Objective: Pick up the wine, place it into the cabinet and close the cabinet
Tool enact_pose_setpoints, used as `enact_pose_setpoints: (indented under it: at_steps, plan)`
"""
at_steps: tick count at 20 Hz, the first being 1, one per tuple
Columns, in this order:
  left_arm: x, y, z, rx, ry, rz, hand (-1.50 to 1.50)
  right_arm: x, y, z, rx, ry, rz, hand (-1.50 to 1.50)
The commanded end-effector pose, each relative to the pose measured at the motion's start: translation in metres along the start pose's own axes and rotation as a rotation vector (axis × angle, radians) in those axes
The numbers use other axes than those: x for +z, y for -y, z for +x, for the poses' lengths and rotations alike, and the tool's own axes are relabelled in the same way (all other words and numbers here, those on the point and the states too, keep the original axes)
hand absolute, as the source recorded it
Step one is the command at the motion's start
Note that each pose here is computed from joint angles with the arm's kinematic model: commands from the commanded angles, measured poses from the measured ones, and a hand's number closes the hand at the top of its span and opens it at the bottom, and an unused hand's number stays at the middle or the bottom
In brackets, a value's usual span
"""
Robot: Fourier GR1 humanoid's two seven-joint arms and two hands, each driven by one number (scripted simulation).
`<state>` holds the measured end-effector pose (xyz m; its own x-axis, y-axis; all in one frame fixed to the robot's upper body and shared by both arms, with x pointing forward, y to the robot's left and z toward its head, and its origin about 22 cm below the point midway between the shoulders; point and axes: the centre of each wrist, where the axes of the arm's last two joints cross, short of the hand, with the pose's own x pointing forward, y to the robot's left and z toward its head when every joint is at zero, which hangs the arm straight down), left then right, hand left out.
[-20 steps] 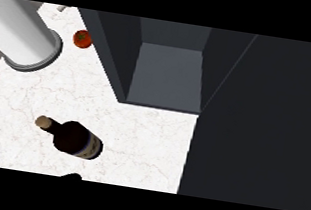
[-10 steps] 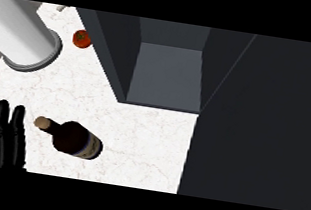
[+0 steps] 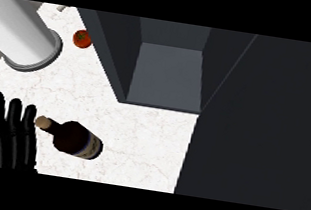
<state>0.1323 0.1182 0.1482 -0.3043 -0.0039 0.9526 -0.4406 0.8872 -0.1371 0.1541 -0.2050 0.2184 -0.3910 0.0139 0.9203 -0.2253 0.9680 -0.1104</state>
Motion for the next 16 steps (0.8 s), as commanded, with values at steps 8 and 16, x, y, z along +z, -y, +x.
enact_pose_setpoints:
  at_steps: [8, 16]
  plan:
    - [-0.016, 0.001, 0.026, 0.026, 0.018, 0.110, -1.50, 0.007, 0.004, 0.044, -0.009, 0.033, 0.022, -1.50]
    - [-0.029, 0.005, 0.011, -0.007, 0.015, 0.200, -1.50, 0.012, 0.003, 0.061, -0.013, 0.020, 0.012, -1.50]
